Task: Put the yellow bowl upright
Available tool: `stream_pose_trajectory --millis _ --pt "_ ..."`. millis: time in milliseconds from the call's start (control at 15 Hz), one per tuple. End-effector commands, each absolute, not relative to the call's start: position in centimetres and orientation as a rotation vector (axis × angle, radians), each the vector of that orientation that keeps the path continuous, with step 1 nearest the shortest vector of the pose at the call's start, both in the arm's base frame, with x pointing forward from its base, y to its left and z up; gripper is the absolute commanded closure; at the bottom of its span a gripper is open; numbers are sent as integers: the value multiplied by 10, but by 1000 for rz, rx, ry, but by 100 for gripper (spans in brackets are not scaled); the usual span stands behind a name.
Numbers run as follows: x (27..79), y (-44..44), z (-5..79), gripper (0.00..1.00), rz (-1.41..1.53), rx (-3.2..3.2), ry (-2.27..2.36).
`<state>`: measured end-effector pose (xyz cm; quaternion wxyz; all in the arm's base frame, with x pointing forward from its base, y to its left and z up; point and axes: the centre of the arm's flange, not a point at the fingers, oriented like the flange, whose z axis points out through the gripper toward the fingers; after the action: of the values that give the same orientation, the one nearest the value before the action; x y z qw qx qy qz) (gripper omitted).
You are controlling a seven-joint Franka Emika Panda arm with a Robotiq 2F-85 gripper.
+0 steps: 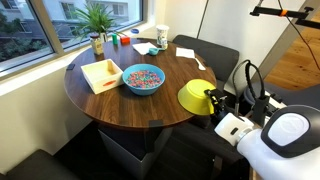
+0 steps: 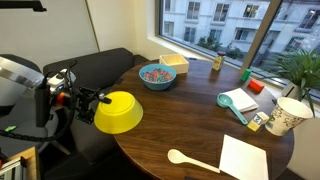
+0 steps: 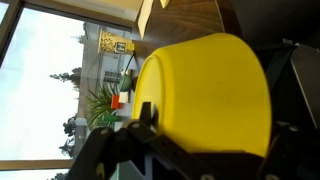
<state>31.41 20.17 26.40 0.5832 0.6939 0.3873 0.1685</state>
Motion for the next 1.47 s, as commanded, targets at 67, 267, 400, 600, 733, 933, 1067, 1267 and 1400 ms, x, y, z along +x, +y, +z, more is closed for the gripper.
stream_pose_trajectory --millis 67,267,400,600,733,933,1067,1267,1400 --pt "320 205 256 43 412 1597 905" --pt "325 207 262 62 430 1571 891" --pt "326 208 264 68 433 1571 889" --pt "327 205 271 69 433 1583 875" --pt "330 201 279 69 430 1596 856" --pt "338 192 296 69 425 1648 803" --pt "346 186 309 69 426 1680 771" --pt "361 176 330 69 443 1751 705" --pt "373 168 346 69 458 1831 658"
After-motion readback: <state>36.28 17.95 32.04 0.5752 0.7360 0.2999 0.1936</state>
